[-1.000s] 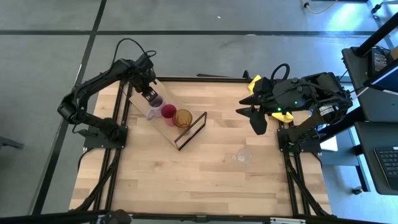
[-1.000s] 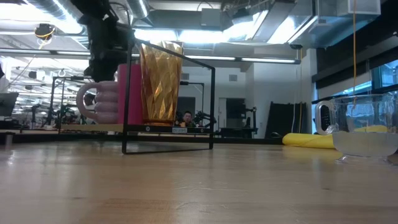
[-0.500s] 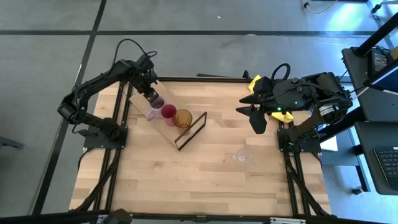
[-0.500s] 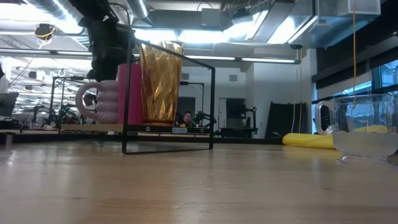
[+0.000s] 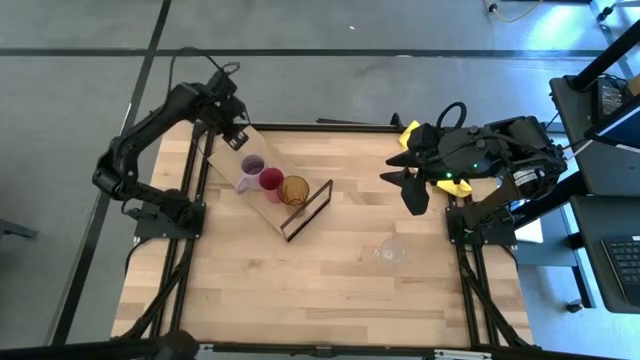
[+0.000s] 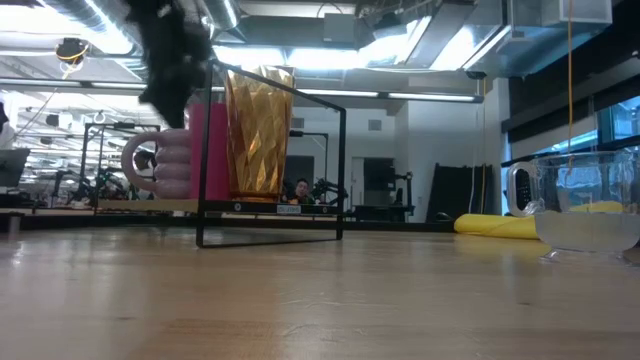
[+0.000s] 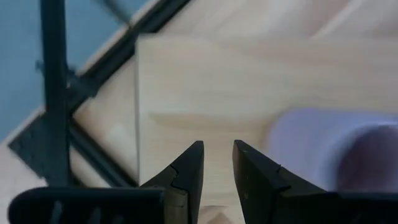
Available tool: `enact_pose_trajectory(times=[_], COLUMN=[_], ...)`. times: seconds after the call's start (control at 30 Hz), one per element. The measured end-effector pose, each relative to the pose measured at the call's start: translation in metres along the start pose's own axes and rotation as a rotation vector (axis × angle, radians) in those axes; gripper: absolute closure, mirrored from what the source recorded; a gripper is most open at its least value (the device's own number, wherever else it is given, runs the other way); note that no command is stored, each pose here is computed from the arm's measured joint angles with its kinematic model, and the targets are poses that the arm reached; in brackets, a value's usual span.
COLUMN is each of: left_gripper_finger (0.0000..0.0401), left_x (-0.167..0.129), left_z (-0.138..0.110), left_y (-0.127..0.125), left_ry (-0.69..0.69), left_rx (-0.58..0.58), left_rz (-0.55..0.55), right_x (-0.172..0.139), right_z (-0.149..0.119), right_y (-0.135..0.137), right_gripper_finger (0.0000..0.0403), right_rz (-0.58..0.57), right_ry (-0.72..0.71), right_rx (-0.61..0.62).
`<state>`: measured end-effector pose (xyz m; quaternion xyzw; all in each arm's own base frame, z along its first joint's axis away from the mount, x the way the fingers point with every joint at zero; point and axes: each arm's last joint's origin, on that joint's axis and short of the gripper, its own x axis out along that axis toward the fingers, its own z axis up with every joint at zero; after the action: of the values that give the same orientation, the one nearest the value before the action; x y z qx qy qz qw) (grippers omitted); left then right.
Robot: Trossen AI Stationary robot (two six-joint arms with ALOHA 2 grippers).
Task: Stack small to large cups/mugs on shelf
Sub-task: Put the transparent cup on the shelf
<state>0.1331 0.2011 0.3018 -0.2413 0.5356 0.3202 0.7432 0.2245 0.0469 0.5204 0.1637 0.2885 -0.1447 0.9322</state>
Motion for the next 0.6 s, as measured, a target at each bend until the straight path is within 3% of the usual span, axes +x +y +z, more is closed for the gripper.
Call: enact_pose_trajectory(times=[0.1,0.27,0.43,0.6], left_gripper_finger=[0.0321,0.0321,0.0321,0.0321], left_x=[-0.034,-0.080,-0.105,-0.137], left_z=[0.014,0.023,0.003,-0.027], left_y=[-0.021,-0.084,-0.126,-0.149], left_ry=[-0.087,-0.219,-0.220,-0.313], left_rx=[0.062,0.204,0.262,0.240], left_rz=[-0.060,-0.130,-0.070,-0.216], right_x=[0.001,0.001,0.008,0.035], right_z=[0.001,0.000,-0.017,-0.046], right_y=[-0.001,-0.005,-0.012,-0.017], right_gripper_finger=[0.0217,0.0217,0.0217,0.0217], right_rz=[-0.006,-0.031,-0.092,-0.142], right_ry=[-0.002,0.021,0.137,0.323], right_rx=[0.005,0.024,0.061,0.077])
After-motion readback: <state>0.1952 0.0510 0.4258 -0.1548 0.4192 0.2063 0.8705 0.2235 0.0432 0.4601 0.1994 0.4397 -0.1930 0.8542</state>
